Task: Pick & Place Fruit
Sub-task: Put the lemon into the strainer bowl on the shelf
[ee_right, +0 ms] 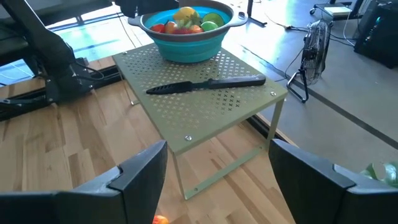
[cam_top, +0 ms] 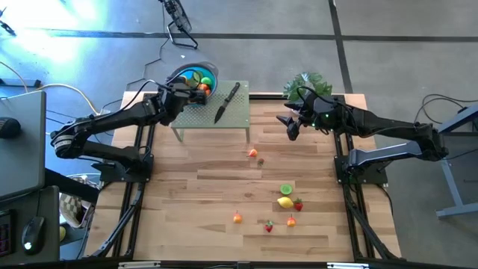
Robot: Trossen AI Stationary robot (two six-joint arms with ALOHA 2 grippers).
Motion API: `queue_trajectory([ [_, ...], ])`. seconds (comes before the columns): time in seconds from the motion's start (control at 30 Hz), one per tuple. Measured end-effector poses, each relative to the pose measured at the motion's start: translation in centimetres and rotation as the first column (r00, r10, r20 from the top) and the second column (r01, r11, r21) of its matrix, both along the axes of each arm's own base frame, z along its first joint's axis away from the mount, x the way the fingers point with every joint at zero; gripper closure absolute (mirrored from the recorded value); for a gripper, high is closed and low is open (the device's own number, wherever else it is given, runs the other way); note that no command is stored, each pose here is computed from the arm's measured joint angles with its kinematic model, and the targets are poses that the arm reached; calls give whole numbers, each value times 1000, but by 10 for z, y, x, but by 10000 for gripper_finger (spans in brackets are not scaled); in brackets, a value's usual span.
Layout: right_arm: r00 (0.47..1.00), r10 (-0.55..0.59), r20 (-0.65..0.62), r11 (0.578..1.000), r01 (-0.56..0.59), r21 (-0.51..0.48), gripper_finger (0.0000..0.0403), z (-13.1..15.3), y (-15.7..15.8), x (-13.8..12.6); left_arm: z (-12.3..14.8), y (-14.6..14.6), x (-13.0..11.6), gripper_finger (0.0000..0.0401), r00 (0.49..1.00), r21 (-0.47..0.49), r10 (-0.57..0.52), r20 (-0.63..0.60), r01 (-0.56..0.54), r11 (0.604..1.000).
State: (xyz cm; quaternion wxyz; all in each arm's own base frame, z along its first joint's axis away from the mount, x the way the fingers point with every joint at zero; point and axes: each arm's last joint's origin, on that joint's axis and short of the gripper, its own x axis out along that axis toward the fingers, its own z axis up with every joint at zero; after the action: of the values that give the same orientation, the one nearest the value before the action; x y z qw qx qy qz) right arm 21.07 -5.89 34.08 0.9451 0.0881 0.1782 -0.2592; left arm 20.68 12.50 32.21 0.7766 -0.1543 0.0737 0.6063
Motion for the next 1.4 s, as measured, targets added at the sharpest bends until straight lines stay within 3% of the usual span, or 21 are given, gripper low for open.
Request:
queue_trajectory([
  [0.17,1000,1,0,1000,-1,0,129,0,0,0,8,0,4,197,993,19,-78,85,77,997],
  [0.47,1000,19,1,1000,-19,5,129,0,1,0,14,-4,6,284,958,6,-234,163,236,972],
  [0.77,999,36,-2,999,-36,4,129,0,1,1,21,-9,14,335,854,26,-448,265,458,889],
  [1.07,992,129,14,990,-129,48,129,0,4,2,24,-35,26,395,794,57,-553,252,559,827],
  [1.3,986,165,19,984,-166,59,129,0,9,3,27,-57,34,396,731,86,-627,269,630,771],
  [1.4,984,178,19,982,-178,59,129,0,12,4,28,-67,37,399,724,101,-634,273,634,767],
])
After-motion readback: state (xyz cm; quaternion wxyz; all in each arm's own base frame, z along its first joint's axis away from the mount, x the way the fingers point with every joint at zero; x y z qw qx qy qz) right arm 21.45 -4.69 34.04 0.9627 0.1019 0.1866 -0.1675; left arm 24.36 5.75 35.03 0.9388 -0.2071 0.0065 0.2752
